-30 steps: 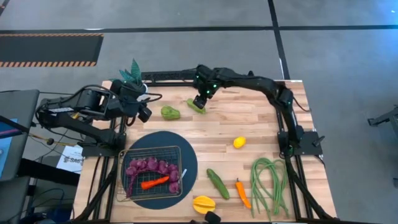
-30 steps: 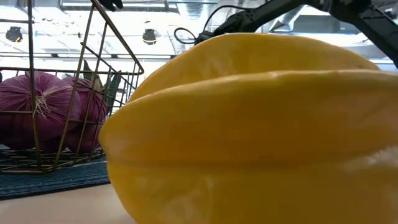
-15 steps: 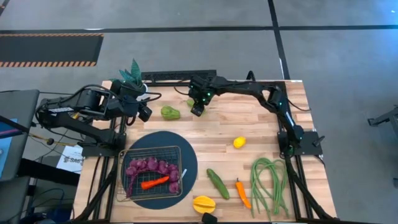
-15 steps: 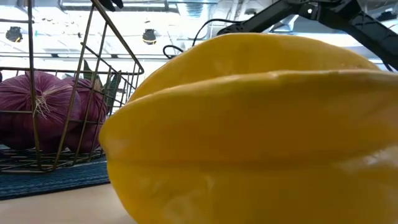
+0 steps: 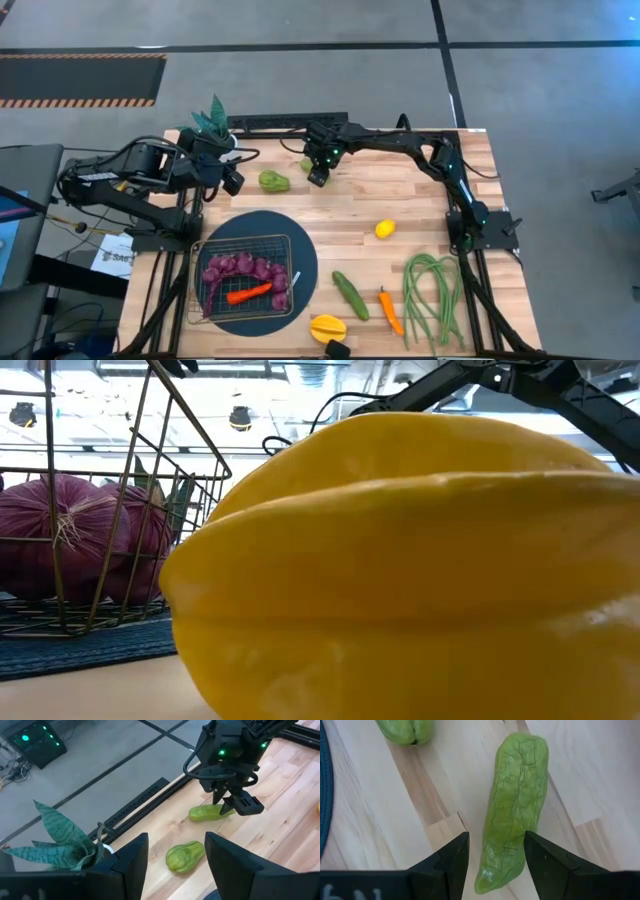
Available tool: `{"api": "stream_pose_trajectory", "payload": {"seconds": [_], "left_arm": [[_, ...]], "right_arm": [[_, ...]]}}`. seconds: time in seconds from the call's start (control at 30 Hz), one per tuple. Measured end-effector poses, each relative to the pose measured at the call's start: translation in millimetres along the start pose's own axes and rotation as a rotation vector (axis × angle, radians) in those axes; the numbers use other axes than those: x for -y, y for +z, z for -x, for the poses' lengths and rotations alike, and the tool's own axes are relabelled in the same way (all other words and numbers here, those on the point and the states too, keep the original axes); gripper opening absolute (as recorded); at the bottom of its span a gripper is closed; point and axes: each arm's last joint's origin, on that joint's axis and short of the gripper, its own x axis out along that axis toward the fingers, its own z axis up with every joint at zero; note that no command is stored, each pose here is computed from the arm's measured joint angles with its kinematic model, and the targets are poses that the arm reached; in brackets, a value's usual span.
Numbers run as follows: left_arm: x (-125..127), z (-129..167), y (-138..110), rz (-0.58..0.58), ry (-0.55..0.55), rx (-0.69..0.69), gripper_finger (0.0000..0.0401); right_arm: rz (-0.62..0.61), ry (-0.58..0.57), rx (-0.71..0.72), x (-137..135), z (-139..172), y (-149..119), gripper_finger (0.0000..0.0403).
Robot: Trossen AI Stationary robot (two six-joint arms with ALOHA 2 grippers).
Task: Build produce basket
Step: Put the green chayote into the wire basket
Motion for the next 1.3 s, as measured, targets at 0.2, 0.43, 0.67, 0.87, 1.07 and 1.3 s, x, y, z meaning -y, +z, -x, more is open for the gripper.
{"api": "stream_pose_trajectory", "payload": {"seconds": [0.2,0.43,0.67,0.87,1.07,1.3], "left_arm": [[0.1,0.0,0.0,0.0,-0.002,-0.001,0.0183],[0.3,0.0,-0.2,0.0,-0.011,-0.008,0.0183],[0.6,0.0,-0.4,0.0,-0.02,-0.015,0.0183],[0.6,0.0,-0.5,0.0,-0.021,-0.015,0.0183],[0.6,0.0,-0.4,0.0,-0.021,-0.015,0.0183],[0.7,0.0,-0.5,0.007,-0.021,-0.016,0.0183]], "right_arm": [[-0.028,0.0,0.0,0.0,0.0,0.0,0.0209],[-0.044,0.033,-0.002,2.5,0.6,0.1,0.0206],[-0.043,0.044,-0.023,2.2,0.6,-2.0,0.0206],[-0.072,0.042,-0.029,2.3,0.7,-2.5,0.0202],[-0.095,0.033,-0.048,2.5,0.9,-4.3,0.0155],[-0.091,0.103,-0.071,-5.5,0.4,-6.2,0.0121]]}}
